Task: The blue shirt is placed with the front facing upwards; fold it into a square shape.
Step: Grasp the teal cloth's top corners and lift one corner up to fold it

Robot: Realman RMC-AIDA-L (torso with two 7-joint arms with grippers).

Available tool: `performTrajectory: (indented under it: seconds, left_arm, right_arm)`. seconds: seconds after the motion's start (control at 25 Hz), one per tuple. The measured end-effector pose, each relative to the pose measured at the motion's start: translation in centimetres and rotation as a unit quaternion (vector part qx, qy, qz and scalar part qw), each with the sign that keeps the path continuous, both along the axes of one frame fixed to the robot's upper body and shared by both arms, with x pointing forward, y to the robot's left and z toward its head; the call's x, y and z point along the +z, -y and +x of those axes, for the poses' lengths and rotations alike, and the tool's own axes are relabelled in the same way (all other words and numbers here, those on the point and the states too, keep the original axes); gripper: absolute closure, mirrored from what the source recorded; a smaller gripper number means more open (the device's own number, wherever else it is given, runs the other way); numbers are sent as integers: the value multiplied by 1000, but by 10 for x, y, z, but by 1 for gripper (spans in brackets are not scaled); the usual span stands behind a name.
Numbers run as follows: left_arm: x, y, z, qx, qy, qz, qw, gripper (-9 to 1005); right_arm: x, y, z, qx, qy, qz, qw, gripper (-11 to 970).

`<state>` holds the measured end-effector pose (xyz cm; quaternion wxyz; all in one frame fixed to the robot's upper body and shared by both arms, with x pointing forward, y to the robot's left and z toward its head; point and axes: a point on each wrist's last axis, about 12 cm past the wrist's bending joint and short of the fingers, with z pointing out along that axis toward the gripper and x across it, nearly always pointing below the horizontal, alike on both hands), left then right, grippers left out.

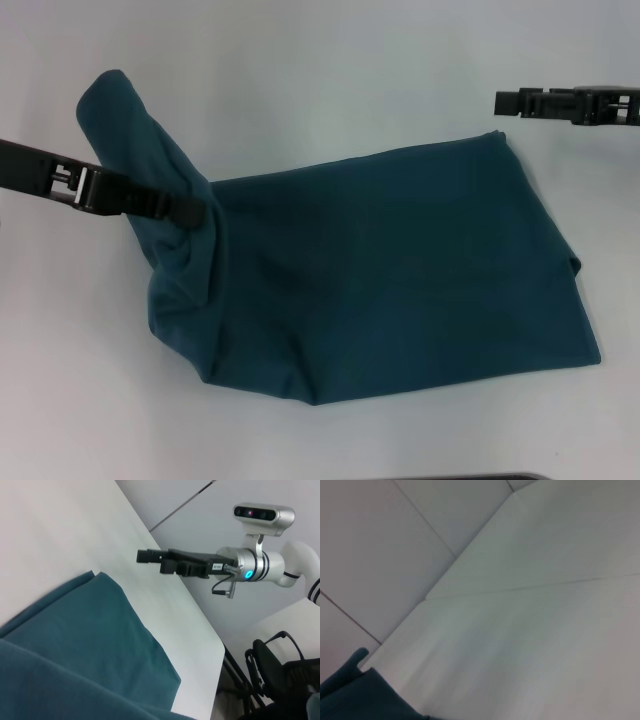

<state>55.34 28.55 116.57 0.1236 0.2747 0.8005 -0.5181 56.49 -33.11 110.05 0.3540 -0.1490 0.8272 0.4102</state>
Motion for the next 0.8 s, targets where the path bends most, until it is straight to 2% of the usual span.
performTrajectory:
  seconds: [0.24, 0.48, 0.68, 0.8]
  left_arm:
    - [2, 1, 1, -4, 11, -3, 1000, 965]
    - [5, 4, 4, -11, 28, -12, 999, 965]
    - [7, 4, 5, -15, 35, -13, 999, 966]
    - [7, 4, 5, -15, 38, -14, 999, 966]
  right_arm:
    - [-7, -19, -2, 51, -1, -24, 998, 273]
    - [-25, -52, -3, 83, 16, -31, 996, 366]
    - [-40, -84, -10, 136, 46, -36, 989, 578]
    - [-46, -92, -14, 155, 56, -33, 986, 680]
